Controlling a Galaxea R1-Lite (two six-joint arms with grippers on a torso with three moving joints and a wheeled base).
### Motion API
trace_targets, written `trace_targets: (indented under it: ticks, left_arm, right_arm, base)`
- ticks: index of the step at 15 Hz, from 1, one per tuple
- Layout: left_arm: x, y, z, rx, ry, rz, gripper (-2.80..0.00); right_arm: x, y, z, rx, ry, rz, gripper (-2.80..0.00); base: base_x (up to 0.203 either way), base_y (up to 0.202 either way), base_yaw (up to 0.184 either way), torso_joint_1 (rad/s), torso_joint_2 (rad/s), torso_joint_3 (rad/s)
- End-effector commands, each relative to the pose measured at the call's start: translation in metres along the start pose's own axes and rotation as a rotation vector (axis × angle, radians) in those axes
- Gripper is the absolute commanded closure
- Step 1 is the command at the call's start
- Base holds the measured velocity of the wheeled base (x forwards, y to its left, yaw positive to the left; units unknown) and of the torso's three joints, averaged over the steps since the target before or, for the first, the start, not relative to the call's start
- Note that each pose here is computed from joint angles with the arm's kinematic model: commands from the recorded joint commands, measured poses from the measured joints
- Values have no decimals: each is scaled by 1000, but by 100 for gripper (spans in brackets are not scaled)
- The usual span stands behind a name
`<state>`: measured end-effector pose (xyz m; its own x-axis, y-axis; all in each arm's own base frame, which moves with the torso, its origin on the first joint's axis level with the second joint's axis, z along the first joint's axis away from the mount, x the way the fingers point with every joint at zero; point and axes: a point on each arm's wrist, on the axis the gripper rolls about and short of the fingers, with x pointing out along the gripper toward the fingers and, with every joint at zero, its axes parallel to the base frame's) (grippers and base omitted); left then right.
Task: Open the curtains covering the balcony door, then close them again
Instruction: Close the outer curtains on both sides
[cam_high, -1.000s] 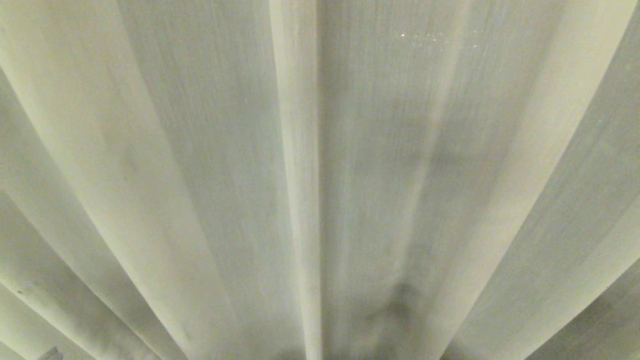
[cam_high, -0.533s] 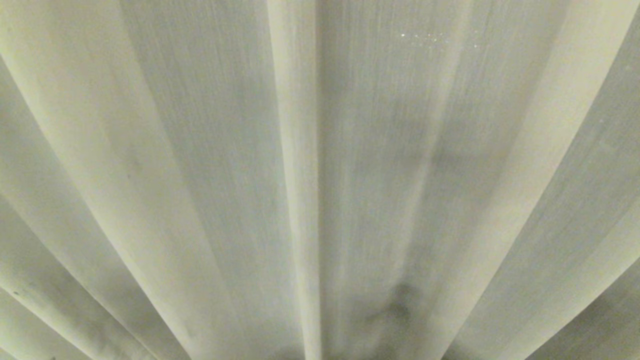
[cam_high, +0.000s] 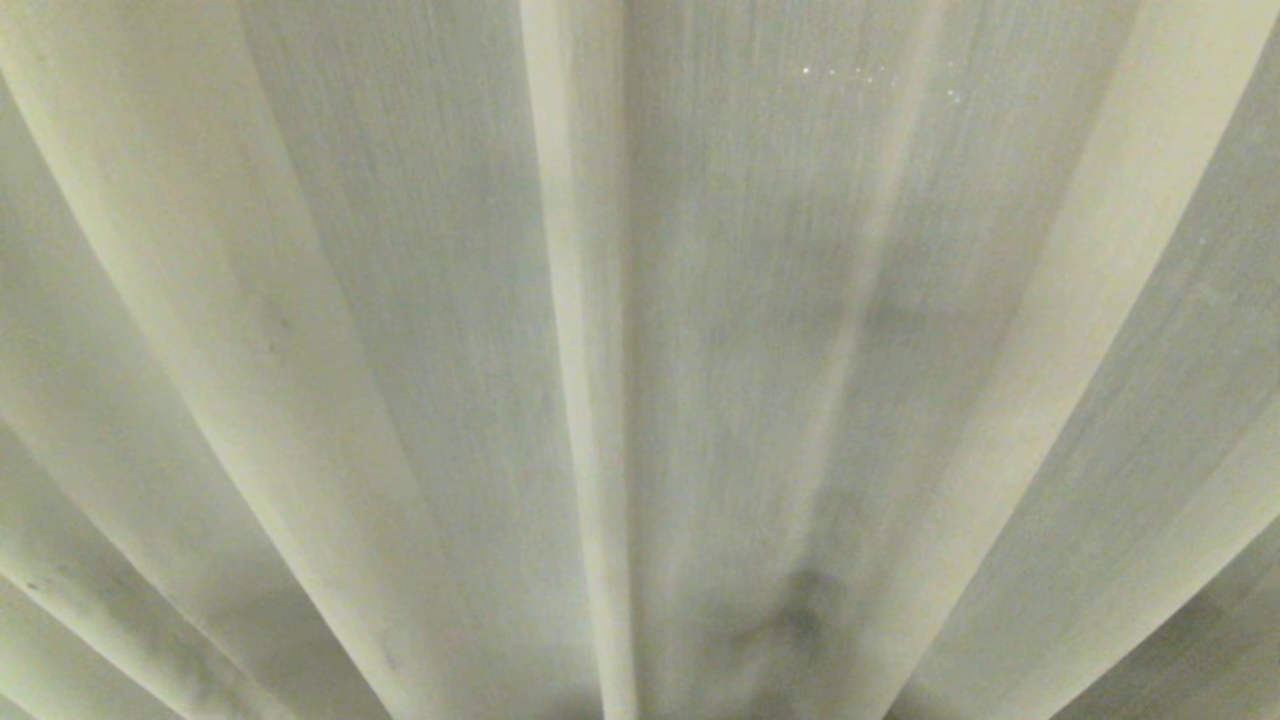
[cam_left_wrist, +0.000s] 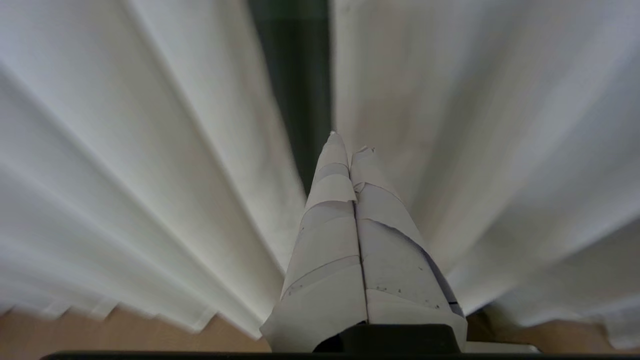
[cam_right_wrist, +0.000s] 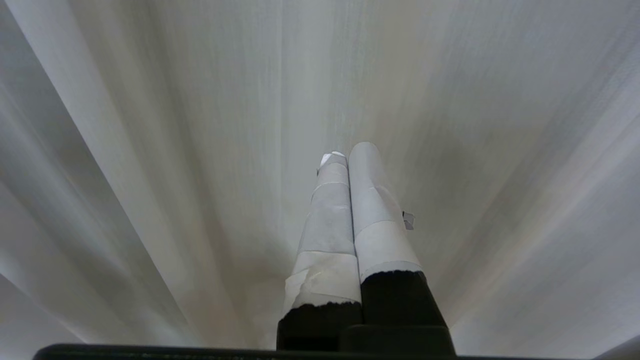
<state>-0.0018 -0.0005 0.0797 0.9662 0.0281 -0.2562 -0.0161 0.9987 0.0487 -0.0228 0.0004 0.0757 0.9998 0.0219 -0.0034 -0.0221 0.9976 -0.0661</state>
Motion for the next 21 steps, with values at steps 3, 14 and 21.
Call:
trace_targets:
  ticks: [3,14,21]
  left_arm:
    - [-5,1,-2,-11,-58,-50,0]
    - [-19,1,-9,-35,-260,-23,0]
    - [-19,1,-9,-35,-260,-23,0]
  right_arm:
    - [0,0,0,-1,0,1,0]
    - [0,0,0,-1,0,1,0]
    - [0,0,0,0,0,1,0]
  base:
    - [0,0,0,0,0,0]
    - [0,0,0,0,0,0]
    - [0,0,0,0,0,0]
